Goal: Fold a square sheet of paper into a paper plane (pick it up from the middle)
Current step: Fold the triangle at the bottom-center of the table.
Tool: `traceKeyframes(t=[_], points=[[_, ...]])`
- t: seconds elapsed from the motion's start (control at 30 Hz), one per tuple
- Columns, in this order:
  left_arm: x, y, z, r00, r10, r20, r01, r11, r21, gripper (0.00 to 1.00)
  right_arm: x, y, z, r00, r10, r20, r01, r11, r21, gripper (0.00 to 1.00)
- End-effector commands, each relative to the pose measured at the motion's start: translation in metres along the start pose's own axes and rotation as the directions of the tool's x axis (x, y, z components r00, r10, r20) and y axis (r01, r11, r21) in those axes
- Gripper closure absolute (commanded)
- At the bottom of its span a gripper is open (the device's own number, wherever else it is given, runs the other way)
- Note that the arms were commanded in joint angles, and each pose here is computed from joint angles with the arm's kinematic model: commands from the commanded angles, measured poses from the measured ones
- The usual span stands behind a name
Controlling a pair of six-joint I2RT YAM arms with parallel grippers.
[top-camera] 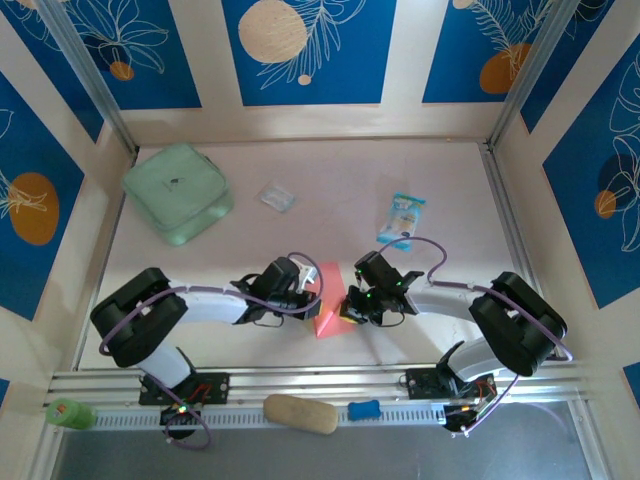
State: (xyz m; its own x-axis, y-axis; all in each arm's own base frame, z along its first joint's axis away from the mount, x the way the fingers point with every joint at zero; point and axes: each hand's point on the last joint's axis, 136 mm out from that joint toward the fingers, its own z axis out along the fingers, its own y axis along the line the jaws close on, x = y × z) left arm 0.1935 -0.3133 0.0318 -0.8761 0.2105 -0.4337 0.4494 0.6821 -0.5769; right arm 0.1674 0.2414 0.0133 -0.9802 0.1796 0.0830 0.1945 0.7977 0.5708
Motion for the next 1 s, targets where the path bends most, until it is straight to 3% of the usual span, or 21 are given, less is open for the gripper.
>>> traceKeyframes(t=[0.0,0.97], points=[[-0.005,0.003,-0.002,0.999,0.040,-0.002,-0.040,0.999,-0.035,1.00,0.008,-0.019,0.004,0.999,0.017,-0.029,-0.015,0.997,0.078,0.96],[0.000,0.015,0.004,0.998,0.055,-0.027,-0.057,0.995,-0.084,1.00,0.007,-0.017,0.002,0.999,0.014,-0.030,-0.012,0.997,0.077,0.96]])
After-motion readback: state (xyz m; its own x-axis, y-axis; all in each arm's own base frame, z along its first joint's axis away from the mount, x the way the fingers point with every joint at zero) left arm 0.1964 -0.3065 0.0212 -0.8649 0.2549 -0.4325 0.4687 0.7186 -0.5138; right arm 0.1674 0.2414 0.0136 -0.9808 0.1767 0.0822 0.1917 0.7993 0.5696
